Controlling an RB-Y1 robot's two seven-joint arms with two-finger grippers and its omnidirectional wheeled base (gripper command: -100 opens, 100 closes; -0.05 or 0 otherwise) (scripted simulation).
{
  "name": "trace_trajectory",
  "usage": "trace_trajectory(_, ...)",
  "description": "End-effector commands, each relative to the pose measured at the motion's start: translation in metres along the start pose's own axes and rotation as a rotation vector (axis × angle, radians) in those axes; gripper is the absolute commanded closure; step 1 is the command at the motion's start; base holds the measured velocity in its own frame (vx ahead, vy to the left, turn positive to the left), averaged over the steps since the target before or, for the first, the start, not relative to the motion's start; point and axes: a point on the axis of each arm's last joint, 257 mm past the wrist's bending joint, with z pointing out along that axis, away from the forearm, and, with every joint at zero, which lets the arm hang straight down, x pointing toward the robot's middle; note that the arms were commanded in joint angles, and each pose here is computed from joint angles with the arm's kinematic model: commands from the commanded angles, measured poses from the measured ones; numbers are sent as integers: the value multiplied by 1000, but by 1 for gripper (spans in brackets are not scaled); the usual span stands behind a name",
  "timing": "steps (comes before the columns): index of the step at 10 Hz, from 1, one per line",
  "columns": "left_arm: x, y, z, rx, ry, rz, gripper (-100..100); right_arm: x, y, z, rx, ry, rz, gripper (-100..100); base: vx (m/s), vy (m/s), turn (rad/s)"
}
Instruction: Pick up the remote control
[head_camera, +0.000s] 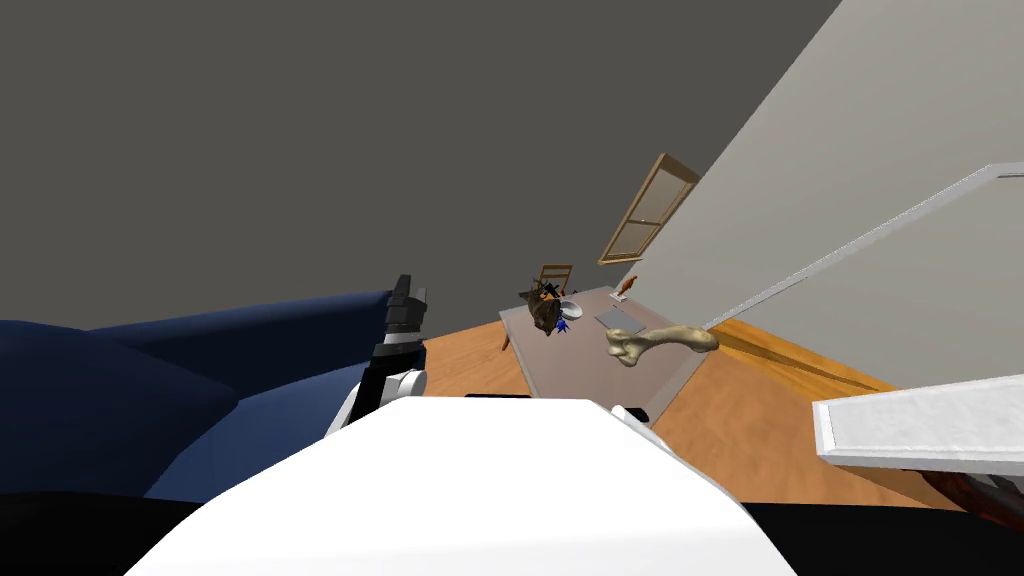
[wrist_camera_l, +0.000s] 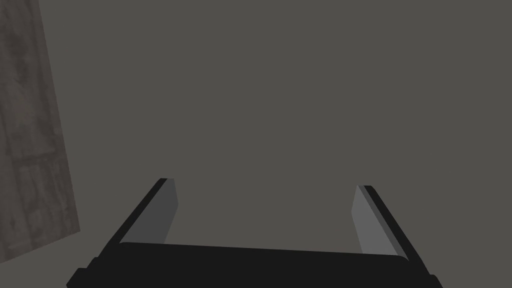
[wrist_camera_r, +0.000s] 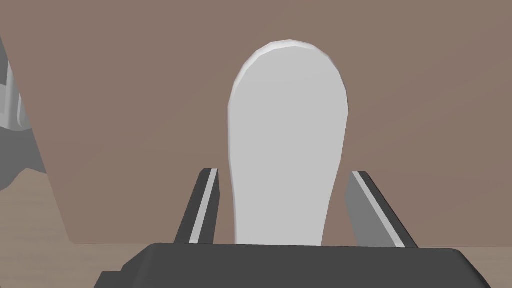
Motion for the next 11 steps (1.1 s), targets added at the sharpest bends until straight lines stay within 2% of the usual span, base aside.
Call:
trace_trajectory(1, 0, 0, 0, 0, 0, 0, 0, -11, 6, -4, -6, 4, 39, 100, -41, 19, 301)
trace_trajectory(2, 0, 0, 0, 0, 0, 0, 0, -11, 9, -5, -11, 8, 49, 100, -17, 14, 28)
trace_trajectory(3, 0, 0, 0, 0, 0, 0, 0, -37, 2, -6, 2, -7, 83, 100, -27, 34, 322)
trace_trajectory(5, 0, 0, 0, 0, 0, 0, 0, -37, 13, -10, -17, 7, 115, 100, -30, 19, 163)
trace_trajectory(6, 0, 0, 0, 0, 0, 0, 0, -64, 5, -11, -7, -8, 149, 100, -32, 23, 341)
trace_trajectory(8, 0, 0, 0, 0, 0, 0, 0, -64, 15, -16, -26, 5, 180, 100, -30, 19, 158)
trace_trajectory(9, 0, 0, 0, 0, 0, 0, 0, -91, 7, -18, -18, -9, 215, 100, -36, 29, 363)
trace_trajectory(10, 0, 0, 0, 0, 0, 0, 0, -92, 16, -22, -35, 1, 240, 100, -30, 28, 283)
trace_trajectory(11, 0, 0, 0, 0, 0, 0, 0, -118, 4, -24, -23, -16, 266, 100, -38, 38, 402)
